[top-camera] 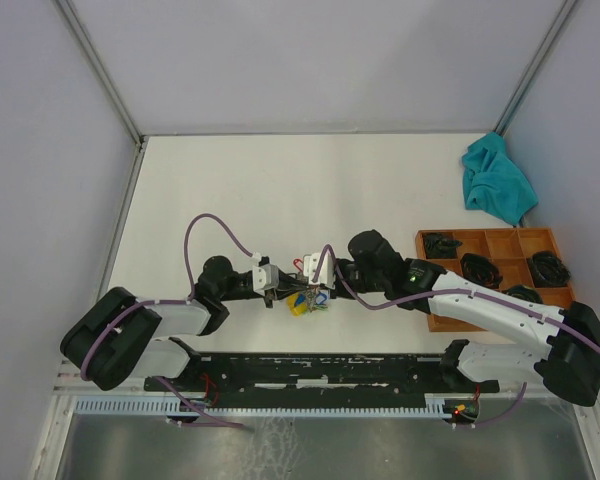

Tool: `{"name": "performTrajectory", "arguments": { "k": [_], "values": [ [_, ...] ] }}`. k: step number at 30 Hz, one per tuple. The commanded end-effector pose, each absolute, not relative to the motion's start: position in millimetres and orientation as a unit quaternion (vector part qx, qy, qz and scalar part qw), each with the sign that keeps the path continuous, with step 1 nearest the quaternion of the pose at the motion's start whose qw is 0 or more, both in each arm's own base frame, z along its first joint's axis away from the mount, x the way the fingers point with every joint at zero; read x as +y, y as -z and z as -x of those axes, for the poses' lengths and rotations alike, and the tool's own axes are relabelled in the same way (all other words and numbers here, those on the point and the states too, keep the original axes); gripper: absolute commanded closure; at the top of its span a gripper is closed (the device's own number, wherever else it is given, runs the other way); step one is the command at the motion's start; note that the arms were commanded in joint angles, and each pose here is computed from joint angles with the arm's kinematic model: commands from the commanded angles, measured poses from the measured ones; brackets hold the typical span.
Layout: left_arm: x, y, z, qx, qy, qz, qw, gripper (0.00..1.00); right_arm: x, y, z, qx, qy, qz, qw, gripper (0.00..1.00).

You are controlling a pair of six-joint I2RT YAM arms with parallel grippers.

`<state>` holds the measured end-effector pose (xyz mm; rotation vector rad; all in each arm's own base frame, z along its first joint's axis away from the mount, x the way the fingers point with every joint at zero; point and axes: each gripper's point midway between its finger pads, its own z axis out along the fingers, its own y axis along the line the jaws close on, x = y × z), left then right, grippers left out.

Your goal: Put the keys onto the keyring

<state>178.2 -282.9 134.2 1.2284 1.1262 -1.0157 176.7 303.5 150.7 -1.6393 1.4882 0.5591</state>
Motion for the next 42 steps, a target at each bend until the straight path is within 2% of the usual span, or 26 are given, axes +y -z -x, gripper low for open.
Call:
{"name": "performTrajectory", "arguments": {
  "k": [1, 25, 38, 42],
  "values": [
    [-291.0, -160.1, -177.6, 0.447, 0.451, -0.517, 0.574, 0.97, 315.4, -178.4, -179.8, 0.568, -0.231, 0.647, 0.453, 0.99],
    [-292.8, -165.7, -174.6, 0.44, 0.46, -0.513, 0.576, 0.97, 332.7, -178.6, -176.4, 0.554, -0.238, 0.653, 0.458, 0.99],
    [-291.2, -159.6, -196.0, 0.489, 0.394, -0.494, 0.602, 0.97, 336.5, -171.3, -184.8, 0.573, -0.226, 0.647, 0.449, 0.99],
    [-290.0, -160.4, -198.5, 0.494, 0.386, -0.487, 0.608, 0.97, 337.6, -168.5, -183.8, 0.573, -0.228, 0.651, 0.442, 0.96]
  ]
}}
